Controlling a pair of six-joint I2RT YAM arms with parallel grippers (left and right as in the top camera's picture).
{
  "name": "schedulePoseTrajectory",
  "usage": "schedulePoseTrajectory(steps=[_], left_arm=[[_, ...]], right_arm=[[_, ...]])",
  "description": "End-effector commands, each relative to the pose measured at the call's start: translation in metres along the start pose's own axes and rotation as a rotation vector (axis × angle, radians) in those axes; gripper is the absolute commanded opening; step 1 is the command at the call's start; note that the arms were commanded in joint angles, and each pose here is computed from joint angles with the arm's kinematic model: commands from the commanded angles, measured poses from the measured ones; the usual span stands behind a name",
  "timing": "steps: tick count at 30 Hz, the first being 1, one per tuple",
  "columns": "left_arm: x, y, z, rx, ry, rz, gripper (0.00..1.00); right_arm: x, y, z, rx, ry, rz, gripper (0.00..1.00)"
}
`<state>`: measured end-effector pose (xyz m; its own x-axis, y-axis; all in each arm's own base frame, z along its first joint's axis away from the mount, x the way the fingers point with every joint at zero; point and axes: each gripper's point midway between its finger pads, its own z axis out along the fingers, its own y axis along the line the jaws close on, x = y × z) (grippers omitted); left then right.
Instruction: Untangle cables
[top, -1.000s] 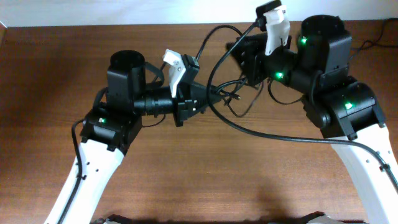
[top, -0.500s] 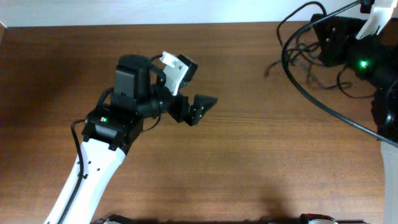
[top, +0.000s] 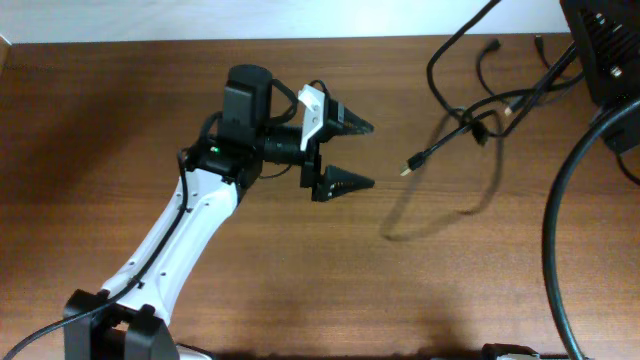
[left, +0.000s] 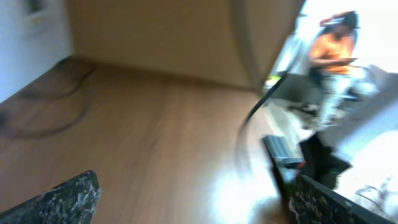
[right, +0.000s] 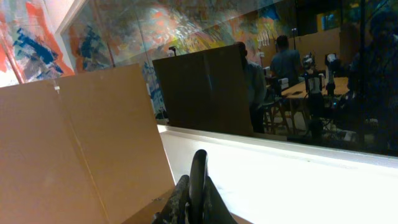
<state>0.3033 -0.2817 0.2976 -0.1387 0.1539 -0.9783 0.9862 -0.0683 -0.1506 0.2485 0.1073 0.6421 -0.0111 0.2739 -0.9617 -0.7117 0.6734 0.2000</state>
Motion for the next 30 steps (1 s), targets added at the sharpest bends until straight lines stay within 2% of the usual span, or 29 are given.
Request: schedulePoseTrajectory(steps=[1,2,3,5,7,8,10,12,13,14,16,17,20,25,27,29,30], left_arm=[[-0.011,-0.046,0.025,0.225,-0.043,0.052,0.99],[-0.01,-0.053,0.032,0.248,-0.038,0.053,0.88],[-0.009,-0.052,0.035,0.242,-0.031,0.049,0.0],[-0.003,-0.051,0.036,0.231,-0.015,0.012,0.0],[0.027,-0.018,0.026,0.029,0.101,-0.127,0.0],[0.046,0.002,0.005,-0.096,0.165,-0.226,0.0],[0.052,0.028,-0.04,-0.293,0.18,-0.358,0.0],[0.048,0.041,-0.079,-0.505,0.209,-0.387,0.0],[0.043,0.037,-0.129,-0.729,0.239,-0.408,0.0],[0.038,0.025,-0.168,-0.864,0.238,-0.431,0.0],[0.031,0.004,-0.205,-0.976,0.206,-0.451,0.0],[0.025,-0.015,-0.235,-1.079,0.173,-0.466,0.0],[0.022,-0.052,-0.279,-1.268,0.123,-0.503,0.0],[0.05,-0.095,-0.339,-1.631,0.218,-0.621,0.0],[0.041,-0.09,-0.327,-1.555,0.161,-0.593,0.0],[0.028,-0.082,-0.315,-1.465,0.101,-0.552,0.0],[0.021,-0.079,-0.31,-1.429,0.076,-0.525,0.0]], right_arm=[[-0.006,0.013,-0.004,-0.033,-0.012,-0.015,0.04],[-0.006,0.014,-0.004,-0.033,-0.012,-0.015,0.04],[-0.006,0.014,-0.004,-0.036,-0.011,-0.016,0.04],[-0.005,0.015,-0.005,-0.039,-0.009,-0.016,0.04],[-0.005,0.015,-0.005,-0.038,-0.008,-0.015,0.04],[-0.005,0.014,-0.005,-0.038,-0.007,-0.014,0.04],[-0.005,0.014,-0.004,-0.037,-0.006,-0.013,0.04],[-0.001,0.006,-0.001,-0.022,0.004,-0.005,0.04],[-0.001,-0.017,-0.003,0.044,0.007,0.004,0.04],[0.002,-0.057,-0.009,0.156,0.019,0.034,0.04],[0.007,-0.1,-0.019,0.267,0.03,0.073,0.04],[0.008,-0.139,-0.034,0.352,0.031,0.097,0.04],[0.004,-0.203,-0.077,0.494,0.015,0.13,0.04],[-0.012,-0.302,-0.183,0.809,-0.085,0.134,0.04],[-0.001,-0.303,-0.171,0.717,-0.046,0.171,0.04],[0.011,-0.279,-0.112,0.569,0.003,0.173,0.04],[0.025,-0.254,-0.064,0.439,0.05,0.193,0.04]])
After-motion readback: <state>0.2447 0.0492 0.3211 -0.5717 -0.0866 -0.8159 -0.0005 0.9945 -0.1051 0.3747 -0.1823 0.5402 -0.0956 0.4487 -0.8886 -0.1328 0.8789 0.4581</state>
